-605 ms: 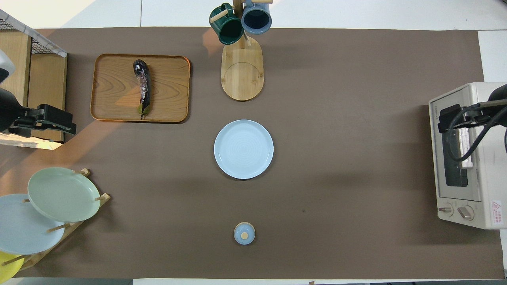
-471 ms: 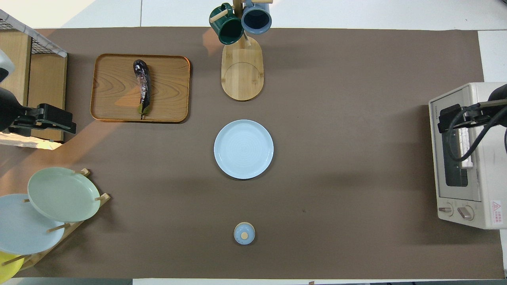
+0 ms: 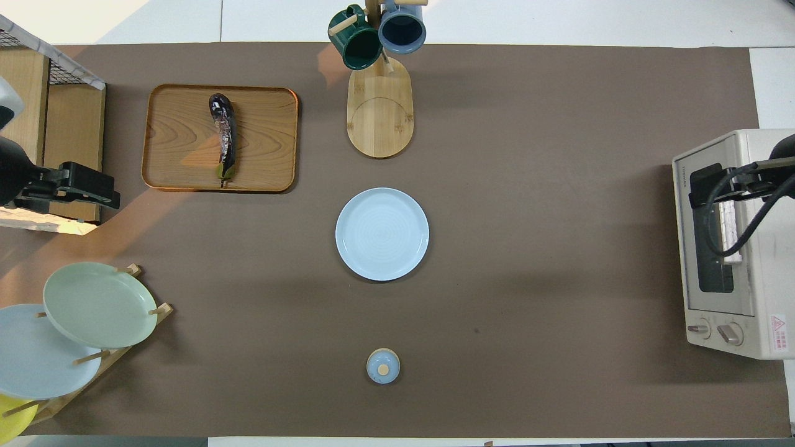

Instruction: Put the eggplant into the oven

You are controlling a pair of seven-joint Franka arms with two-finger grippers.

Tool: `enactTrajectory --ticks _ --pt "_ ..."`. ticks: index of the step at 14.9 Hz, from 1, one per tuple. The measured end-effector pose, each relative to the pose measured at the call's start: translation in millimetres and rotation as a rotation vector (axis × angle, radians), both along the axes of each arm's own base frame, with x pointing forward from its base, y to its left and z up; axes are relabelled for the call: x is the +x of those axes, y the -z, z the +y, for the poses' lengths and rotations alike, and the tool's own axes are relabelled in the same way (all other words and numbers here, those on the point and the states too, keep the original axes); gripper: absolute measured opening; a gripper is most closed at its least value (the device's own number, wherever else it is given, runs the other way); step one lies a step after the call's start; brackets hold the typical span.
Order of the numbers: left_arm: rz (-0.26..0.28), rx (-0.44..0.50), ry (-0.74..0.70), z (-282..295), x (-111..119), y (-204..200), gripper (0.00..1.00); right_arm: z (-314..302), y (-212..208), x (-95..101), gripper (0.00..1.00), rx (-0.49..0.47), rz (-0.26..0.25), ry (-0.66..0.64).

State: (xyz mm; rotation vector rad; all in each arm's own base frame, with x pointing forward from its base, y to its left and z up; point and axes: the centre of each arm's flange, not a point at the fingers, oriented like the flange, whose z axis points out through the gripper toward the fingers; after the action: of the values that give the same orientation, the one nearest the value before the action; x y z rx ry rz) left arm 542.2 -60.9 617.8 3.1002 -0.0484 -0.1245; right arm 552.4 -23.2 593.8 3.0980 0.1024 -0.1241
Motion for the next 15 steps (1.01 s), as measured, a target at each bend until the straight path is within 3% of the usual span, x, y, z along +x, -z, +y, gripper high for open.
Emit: enactTrajectory --ticks 2,8,11,12,15 --pt "0.0 0.0 0.002 -1.0 -0.1 0.0 1.0 0.1 0.5 -0.1 1.0 0.001 0.001 -0.007" --pt "0.0 0.0 0.003 -1.7 0.0 0.2 1.0 -1.4 12.5 2.9 0.37 0.006 -0.031 -0.123" --pt "0.0 0.0 0.003 -1.9 0.0 0.1 1.0 -11.4 32.9 -3.2 0.06 0.007 -0.024 -0.105" --pt "0.0 0.0 0.003 -1.9 0.0 0.1 1.0 -17.3 45.2 -4.9 0.01 -0.002 -0.03 -0.085" --pt "-0.001 0.0 0.003 -1.8 0.1 0.1 1.0 -32.0 78.4 -9.4 0.01 -0.072 0.0 -0.054"
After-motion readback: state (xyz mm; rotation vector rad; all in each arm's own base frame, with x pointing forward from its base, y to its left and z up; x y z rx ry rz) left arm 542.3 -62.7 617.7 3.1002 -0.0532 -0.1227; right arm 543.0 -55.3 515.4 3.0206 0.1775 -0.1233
